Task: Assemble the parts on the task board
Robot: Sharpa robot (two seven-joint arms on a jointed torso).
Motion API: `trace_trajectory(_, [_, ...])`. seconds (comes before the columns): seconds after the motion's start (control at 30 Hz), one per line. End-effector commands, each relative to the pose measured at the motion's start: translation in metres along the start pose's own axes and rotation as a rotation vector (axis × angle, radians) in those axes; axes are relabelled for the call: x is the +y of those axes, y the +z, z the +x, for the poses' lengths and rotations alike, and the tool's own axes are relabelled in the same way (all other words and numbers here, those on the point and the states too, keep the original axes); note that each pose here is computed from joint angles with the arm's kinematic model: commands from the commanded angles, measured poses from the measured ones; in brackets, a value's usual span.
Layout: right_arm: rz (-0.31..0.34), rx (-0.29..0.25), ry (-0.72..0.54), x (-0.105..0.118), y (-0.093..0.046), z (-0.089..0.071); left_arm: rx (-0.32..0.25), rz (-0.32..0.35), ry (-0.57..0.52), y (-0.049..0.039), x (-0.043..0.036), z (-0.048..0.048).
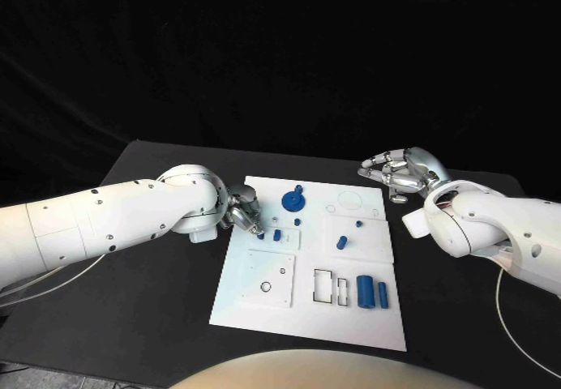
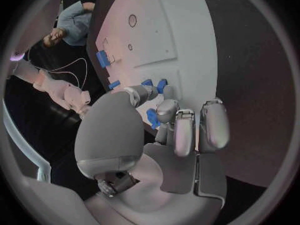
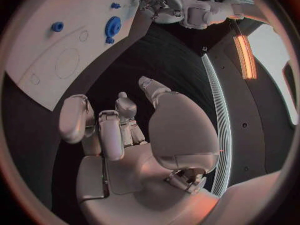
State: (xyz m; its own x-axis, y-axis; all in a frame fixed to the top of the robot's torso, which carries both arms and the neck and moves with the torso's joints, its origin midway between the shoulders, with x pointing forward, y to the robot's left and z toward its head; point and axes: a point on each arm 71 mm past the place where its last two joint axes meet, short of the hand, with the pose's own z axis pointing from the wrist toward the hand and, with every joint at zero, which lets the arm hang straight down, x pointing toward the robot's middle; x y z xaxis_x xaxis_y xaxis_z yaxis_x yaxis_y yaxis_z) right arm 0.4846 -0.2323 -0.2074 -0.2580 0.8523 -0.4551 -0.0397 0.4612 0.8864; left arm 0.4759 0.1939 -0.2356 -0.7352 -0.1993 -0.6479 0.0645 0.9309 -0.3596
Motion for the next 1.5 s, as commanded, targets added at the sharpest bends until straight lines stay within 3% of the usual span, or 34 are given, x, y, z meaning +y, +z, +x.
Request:
trace_trajectory(0.03, [-0.012, 0.009, -0.006, 0.0008, -0.0003, 0.0011, 0.045, 0.010, 0.013, 0.0023, -0.0053, 0.0067])
trace_trajectory(0.53, [-0.011, 0.008, -0.005, 0.0006, -0.0011, 0.0004, 0.082, -0.017, 0.034, 0.0051, -0.0047, 0.0110])
trace_trajectory(1.5, [-0.011, 0.005, -0.005, 0.0006, -0.0018, -0.0004, 0.038, -0.028, -0.009, 0.0090, -0.0044, 0.0066])
